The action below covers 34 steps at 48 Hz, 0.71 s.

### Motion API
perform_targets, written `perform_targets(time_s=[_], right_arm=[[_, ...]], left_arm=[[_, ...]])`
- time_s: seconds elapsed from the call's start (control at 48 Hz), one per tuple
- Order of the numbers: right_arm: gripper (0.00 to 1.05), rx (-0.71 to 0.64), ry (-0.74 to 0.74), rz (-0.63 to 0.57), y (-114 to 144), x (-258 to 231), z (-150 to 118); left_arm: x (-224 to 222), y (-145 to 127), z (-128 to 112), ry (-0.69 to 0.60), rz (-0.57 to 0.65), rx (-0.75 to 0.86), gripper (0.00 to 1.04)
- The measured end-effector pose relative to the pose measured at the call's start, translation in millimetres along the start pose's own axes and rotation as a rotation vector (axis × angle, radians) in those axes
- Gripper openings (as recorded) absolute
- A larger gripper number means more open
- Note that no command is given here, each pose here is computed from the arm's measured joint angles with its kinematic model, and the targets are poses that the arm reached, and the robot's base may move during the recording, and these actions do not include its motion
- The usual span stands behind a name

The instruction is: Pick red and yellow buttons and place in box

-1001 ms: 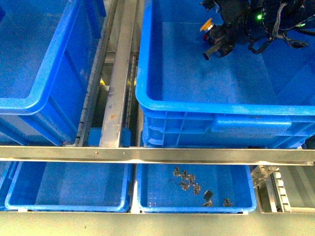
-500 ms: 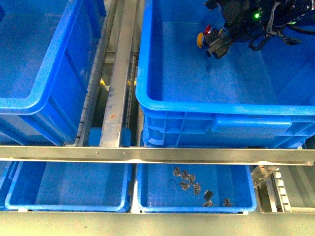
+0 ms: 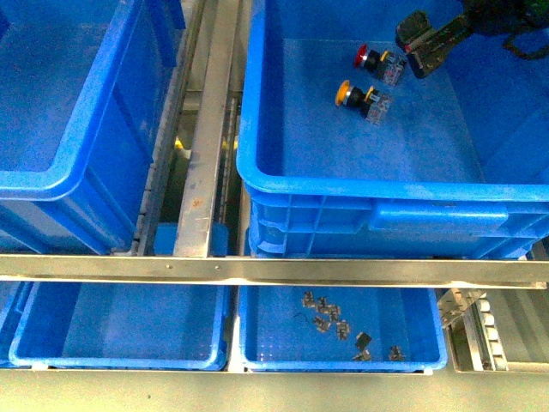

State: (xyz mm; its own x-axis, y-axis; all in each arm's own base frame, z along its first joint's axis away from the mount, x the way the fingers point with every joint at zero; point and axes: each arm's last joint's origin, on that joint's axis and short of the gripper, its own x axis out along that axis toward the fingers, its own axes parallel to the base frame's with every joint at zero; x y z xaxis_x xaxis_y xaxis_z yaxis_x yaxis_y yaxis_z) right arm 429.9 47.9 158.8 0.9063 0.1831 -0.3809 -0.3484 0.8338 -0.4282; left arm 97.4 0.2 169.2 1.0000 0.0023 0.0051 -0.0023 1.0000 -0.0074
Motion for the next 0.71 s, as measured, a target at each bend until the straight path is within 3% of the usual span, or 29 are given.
perform_targets(time_s=[0.354, 0.521, 0.667, 0.709], right_arm=[[0.98, 0.298, -0.037, 0.04, 15.6, -152.6, -32.9], [0.98, 0.548, 0.029, -0.089, 27.7, -227.2, -58.3], [0.97, 0.629, -0.027, -0.134, 28.2, -243.8, -57.5], [0.93, 0.607, -0.073, -0.171, 29.8, -242.2, -58.4]], left_arm=[[0.0, 0.0, 0.0, 0.0, 0.0, 0.0, 0.97], [0.0, 0.0, 0.0, 0.0, 0.0, 0.0, 0.97], [0.0, 0.0, 0.0, 0.0, 0.0, 0.0, 0.97], [0.0, 0.0, 0.0, 0.0, 0.0, 0.0, 0.97]])
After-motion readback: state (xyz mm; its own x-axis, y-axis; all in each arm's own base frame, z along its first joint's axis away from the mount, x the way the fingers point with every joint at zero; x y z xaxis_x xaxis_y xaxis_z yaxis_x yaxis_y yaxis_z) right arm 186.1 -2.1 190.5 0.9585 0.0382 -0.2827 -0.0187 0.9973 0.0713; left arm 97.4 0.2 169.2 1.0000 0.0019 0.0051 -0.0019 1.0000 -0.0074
